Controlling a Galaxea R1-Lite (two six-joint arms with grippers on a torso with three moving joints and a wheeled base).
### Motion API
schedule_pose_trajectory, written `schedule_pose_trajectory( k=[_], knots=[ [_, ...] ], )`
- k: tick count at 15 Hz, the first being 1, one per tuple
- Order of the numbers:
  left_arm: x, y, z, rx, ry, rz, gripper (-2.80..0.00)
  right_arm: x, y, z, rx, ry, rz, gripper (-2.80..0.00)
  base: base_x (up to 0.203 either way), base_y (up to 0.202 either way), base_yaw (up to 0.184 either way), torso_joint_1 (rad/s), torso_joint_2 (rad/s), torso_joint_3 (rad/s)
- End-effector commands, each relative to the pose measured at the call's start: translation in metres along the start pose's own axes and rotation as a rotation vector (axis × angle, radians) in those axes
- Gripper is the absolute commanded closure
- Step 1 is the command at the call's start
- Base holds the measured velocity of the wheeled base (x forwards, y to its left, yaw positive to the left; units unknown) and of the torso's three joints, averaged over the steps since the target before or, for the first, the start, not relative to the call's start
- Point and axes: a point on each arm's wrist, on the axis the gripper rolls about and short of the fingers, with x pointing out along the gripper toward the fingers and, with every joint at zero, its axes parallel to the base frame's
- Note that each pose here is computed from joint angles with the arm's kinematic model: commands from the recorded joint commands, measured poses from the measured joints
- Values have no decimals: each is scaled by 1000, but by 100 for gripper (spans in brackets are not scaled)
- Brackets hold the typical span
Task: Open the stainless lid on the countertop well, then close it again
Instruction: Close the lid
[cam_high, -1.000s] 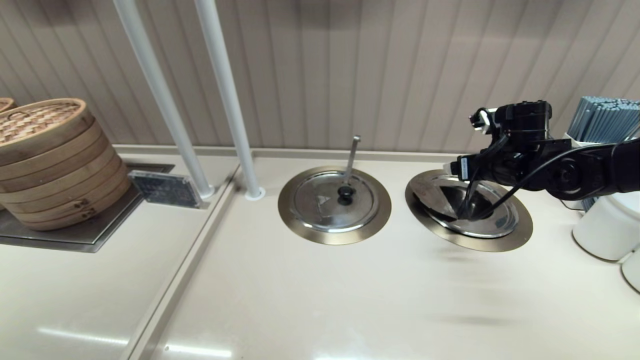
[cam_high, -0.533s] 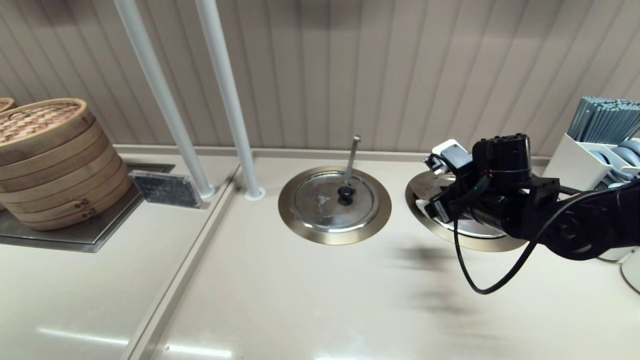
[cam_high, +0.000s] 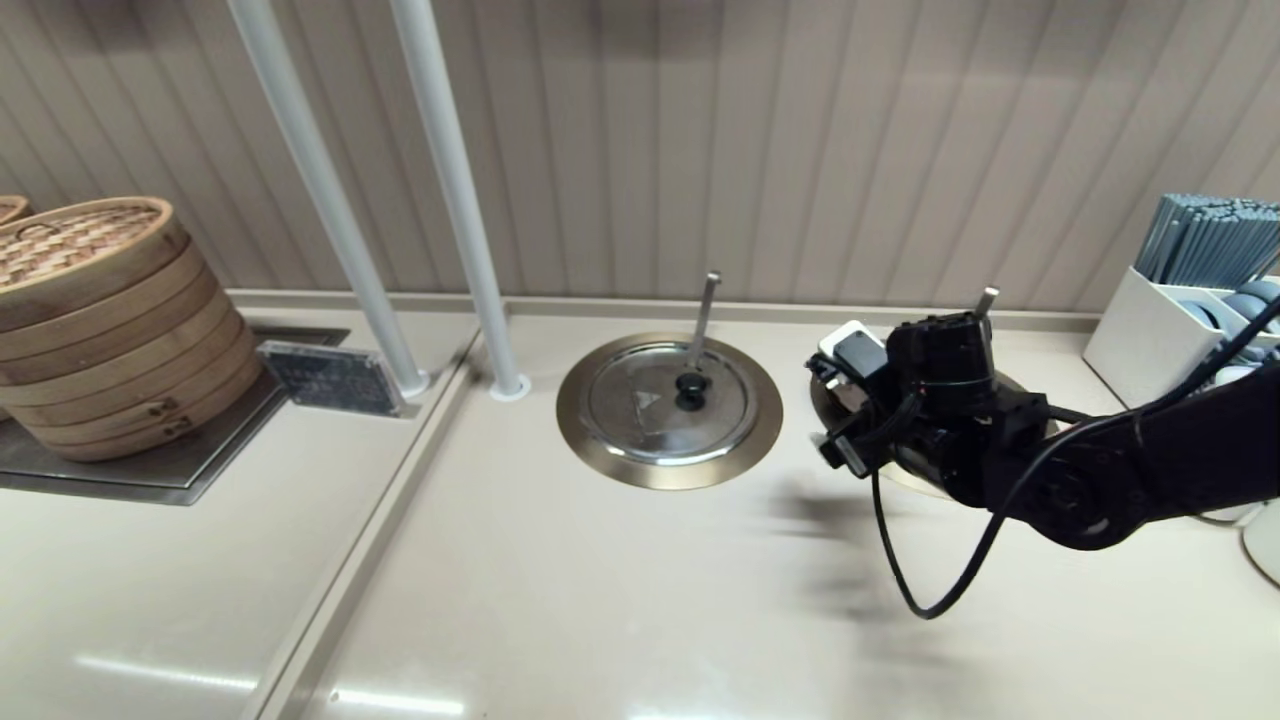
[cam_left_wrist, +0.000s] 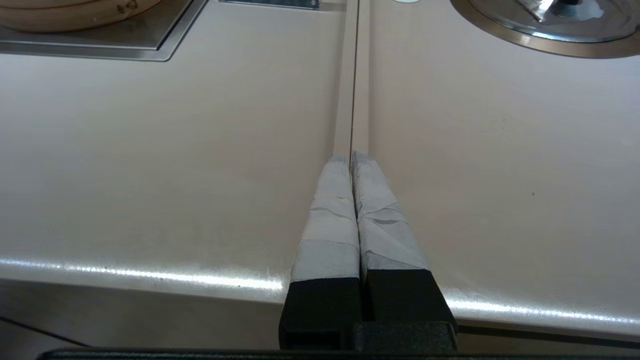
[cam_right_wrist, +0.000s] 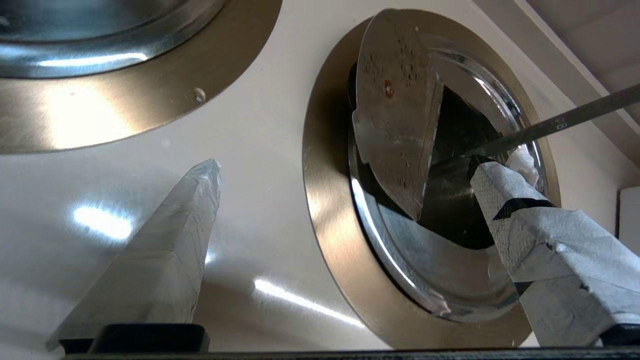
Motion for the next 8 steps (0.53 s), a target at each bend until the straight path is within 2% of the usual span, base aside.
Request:
schedule_pose_trajectory(
  k=[1, 8],
  knots=[
    [0, 0, 0, 0, 0, 1, 0, 33, 7, -15, -18, 15, -35, -280, 0, 0, 0, 0, 0, 0],
    [0, 0, 0, 0, 0, 0, 0, 53, -10, -21, 1, 28, -96, -280, 0, 0, 0, 0, 0, 0]
  ],
)
